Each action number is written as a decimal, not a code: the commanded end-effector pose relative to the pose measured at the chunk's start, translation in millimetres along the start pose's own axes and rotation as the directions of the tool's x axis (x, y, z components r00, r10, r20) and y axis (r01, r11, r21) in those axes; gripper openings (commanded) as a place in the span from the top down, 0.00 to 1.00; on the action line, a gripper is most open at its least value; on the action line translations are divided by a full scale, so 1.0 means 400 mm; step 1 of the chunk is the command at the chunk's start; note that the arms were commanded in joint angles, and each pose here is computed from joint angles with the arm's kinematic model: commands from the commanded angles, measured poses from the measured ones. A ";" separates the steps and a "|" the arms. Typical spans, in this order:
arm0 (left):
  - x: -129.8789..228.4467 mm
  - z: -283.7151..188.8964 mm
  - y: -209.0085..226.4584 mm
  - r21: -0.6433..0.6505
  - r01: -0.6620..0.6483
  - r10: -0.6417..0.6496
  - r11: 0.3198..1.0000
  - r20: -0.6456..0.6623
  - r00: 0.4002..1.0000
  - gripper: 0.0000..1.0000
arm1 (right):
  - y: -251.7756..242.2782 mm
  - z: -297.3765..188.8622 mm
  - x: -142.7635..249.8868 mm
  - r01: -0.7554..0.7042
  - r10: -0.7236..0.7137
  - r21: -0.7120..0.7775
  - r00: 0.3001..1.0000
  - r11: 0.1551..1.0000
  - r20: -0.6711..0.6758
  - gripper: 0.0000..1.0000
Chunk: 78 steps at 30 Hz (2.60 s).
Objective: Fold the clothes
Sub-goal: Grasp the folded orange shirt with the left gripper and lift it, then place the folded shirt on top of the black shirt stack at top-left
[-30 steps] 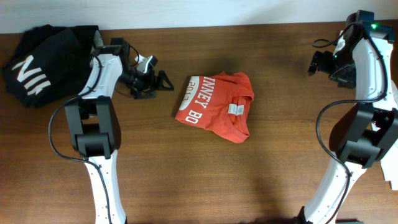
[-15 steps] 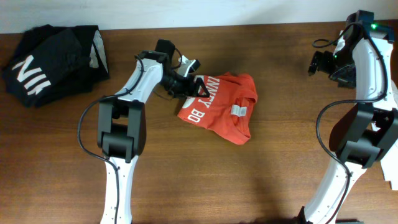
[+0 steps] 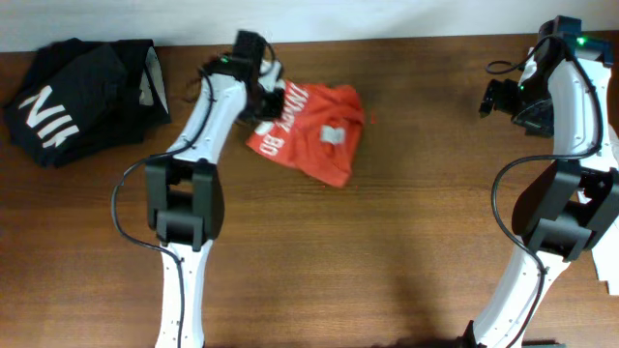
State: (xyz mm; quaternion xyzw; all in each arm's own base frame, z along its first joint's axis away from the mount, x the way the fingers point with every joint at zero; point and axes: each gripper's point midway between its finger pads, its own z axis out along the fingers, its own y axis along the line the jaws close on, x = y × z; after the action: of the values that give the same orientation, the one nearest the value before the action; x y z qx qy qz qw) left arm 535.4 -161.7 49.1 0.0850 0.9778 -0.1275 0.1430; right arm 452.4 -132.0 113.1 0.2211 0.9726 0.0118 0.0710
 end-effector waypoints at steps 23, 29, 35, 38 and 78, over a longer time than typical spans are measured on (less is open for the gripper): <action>-0.187 -0.516 0.679 -0.417 0.470 -0.210 0.778 0.533 0.820 0.85 | -0.009 -0.012 -0.004 -0.003 0.003 0.008 1.000 1.000 0.013 0.01; -0.171 -0.608 0.770 -0.409 0.538 -0.222 0.737 0.605 0.765 0.85 | -0.009 -0.012 -0.004 -0.003 0.003 0.008 1.000 1.000 0.012 0.01; -0.186 -0.670 0.763 -0.399 0.552 -0.197 0.733 0.652 0.733 0.85 | -0.009 -0.012 -0.004 -0.003 0.003 0.008 1.000 1.000 0.012 0.01; -0.158 -0.697 0.815 -0.435 0.613 -0.212 0.660 0.674 0.707 0.86 | -0.009 -0.012 -0.004 -0.003 0.003 0.008 1.000 1.000 0.012 0.01; -0.068 -0.306 1.022 -0.245 0.594 -0.387 0.766 0.561 0.732 0.48 | -0.009 -0.012 -0.004 -0.003 0.003 0.008 1.000 1.000 0.012 0.01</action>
State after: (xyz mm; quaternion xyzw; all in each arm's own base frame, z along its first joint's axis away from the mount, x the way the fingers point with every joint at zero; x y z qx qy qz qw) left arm 621.5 250.2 138.3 -0.2371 0.8823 0.0368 0.4051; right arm 452.3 -132.0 113.1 0.2213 0.9726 0.0118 0.0708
